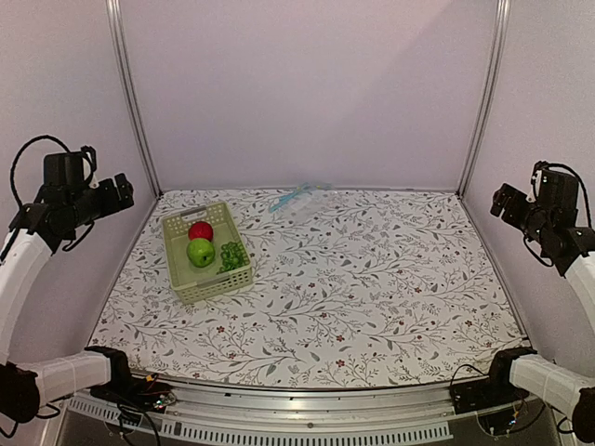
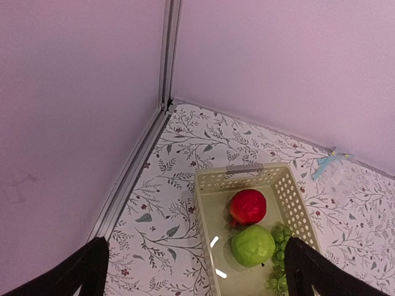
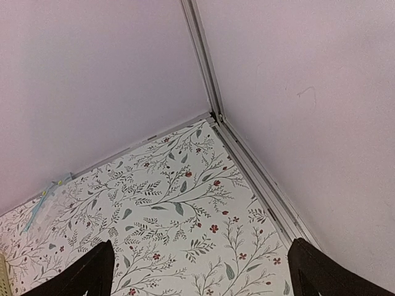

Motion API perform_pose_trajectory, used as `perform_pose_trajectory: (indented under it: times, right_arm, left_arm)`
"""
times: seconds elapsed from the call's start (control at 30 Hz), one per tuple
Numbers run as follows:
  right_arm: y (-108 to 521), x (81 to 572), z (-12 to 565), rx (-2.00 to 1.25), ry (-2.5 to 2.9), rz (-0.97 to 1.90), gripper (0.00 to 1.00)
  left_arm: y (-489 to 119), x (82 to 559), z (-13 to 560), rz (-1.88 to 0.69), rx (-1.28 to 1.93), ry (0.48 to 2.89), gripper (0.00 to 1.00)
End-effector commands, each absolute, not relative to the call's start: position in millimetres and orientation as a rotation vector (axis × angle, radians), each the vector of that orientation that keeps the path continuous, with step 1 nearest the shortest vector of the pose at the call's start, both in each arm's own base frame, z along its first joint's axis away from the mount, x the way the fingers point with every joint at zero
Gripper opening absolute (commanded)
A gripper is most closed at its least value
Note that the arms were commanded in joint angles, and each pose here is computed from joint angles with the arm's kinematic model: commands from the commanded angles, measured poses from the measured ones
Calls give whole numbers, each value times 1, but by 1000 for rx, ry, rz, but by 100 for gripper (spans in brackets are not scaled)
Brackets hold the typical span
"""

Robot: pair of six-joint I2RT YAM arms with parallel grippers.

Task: Place the food in the zip-top bag and seal the zipper
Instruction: Pick up the zipper food storage bag at the corner of the board.

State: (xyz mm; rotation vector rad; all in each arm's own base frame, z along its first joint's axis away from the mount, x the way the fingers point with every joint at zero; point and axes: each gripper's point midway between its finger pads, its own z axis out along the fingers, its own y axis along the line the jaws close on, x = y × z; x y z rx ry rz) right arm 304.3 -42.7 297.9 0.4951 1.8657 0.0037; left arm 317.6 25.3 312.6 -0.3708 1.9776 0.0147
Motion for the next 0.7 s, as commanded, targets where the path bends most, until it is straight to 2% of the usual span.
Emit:
perform_pose_trajectory:
  times: [0.0, 0.3, 0.5, 0.67]
  right_arm:
    - [-38, 299, 295, 506, 1911, 31, 99]
    - [-23, 300, 295, 424, 1961, 90, 99]
    - [6, 304, 297, 282, 1995, 241, 99]
    - [31, 304, 294, 202, 2014, 296, 99]
  left_arm:
    - [19, 308, 307, -19, -361, 1992, 100]
    - [-13, 317, 328, -254, -293, 1931, 100]
    - [-72, 338, 337, -440, -174, 1972, 98]
    - [-131, 371, 326, -468, -54, 2034, 99]
